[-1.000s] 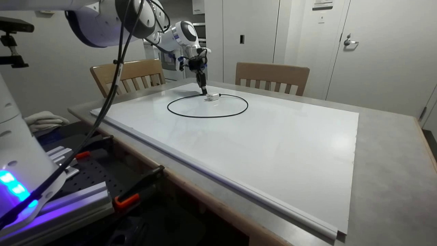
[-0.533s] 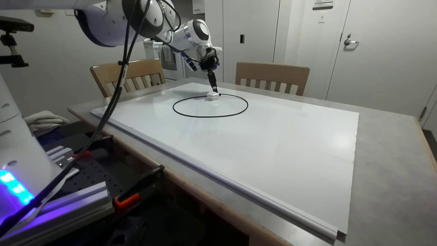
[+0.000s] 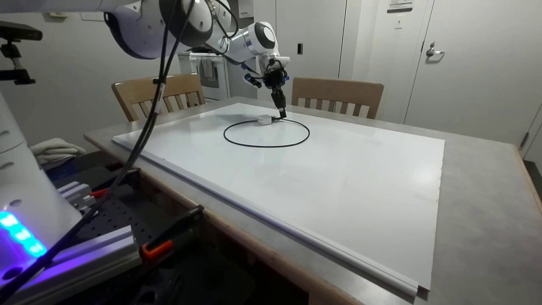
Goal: Put the cable in a circle
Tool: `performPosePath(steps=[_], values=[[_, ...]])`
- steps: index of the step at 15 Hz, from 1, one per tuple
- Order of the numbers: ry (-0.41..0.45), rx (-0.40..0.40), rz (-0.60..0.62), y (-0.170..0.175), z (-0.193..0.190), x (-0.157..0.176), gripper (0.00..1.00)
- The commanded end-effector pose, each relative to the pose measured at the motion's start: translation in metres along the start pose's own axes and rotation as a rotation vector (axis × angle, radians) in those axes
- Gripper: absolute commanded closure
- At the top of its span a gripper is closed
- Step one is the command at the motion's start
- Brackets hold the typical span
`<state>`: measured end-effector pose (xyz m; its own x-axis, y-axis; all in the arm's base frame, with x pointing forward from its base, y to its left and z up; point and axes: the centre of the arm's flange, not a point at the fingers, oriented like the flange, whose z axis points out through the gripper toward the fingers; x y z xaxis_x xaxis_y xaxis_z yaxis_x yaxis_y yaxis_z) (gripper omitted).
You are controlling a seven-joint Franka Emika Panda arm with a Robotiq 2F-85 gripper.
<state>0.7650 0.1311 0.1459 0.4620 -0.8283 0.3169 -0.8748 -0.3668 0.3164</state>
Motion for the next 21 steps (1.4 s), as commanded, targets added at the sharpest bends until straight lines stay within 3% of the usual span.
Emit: performPosePath(steps=[1, 9, 21], values=[[0.022, -0.021, 0.111, -0.015, -0.01, 0.016, 1.0], [-0.001, -0.106, 0.476, 0.042, 0.012, 0.035, 1.0], [-0.067, -0.206, 0.723, 0.113, 0.058, 0.069, 1.0]])
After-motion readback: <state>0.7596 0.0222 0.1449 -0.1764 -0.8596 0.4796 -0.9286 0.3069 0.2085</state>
